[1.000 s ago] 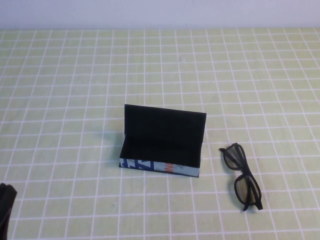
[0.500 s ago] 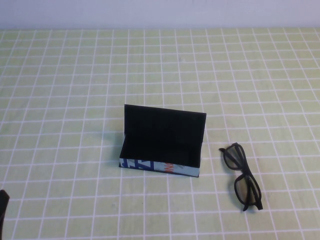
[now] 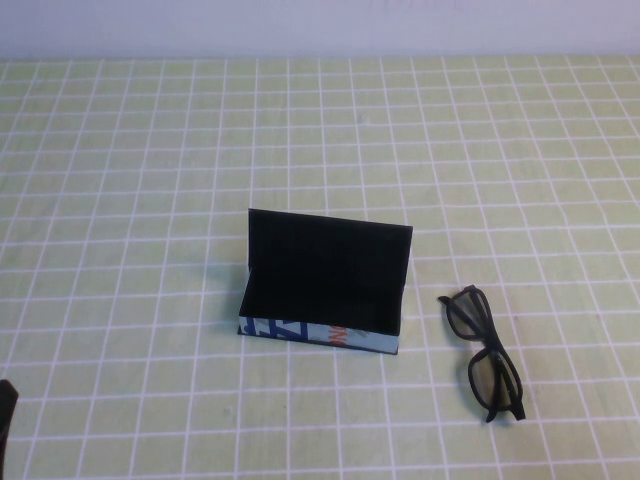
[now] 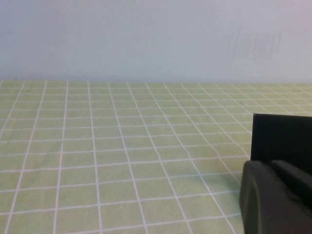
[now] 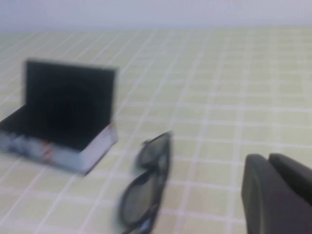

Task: Take glasses out of glasses case

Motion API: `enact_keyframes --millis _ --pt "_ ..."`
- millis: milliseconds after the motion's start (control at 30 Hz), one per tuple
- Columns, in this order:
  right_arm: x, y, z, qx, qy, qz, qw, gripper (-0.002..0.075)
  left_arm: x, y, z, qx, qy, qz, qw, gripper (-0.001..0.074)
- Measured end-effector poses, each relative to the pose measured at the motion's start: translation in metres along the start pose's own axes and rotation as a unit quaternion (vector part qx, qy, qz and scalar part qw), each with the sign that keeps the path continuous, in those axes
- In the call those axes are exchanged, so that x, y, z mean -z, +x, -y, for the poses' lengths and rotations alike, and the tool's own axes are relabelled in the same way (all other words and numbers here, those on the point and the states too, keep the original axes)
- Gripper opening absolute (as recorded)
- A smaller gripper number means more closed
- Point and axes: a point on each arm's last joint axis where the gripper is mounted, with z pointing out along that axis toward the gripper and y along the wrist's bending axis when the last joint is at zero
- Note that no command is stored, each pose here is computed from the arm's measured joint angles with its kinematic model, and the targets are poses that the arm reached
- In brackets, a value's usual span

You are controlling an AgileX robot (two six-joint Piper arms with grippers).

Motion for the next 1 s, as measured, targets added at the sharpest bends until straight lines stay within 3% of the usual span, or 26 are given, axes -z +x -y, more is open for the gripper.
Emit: enact_keyframes --millis 167,267,567,1000 --pt "0.001 0.003 0.014 -0.021 0.108 0.039 0.993 -0.0016 0.0 0.0 0.0 0.0 -0.001 0.0 1.0 -0.0004" --pt "0.003 0.004 0.017 -0.029 0.143 0.047 0.988 -0.0016 0.0 0.0 0.0 0.001 -0.001 0.0 1.0 -0.0004" --pt "0.004 0.018 0.019 -0.054 0.158 -0.026 0.986 -0.0016 0.0 0.0 0.0 0.001 -0.001 0.0 1.0 -0.0004" --pt "0.004 0.019 0.019 -0.055 0.158 -0.028 0.985 -0.0017 0.0 0.0 0.0 0.001 -0.001 0.0 1.0 -0.0004"
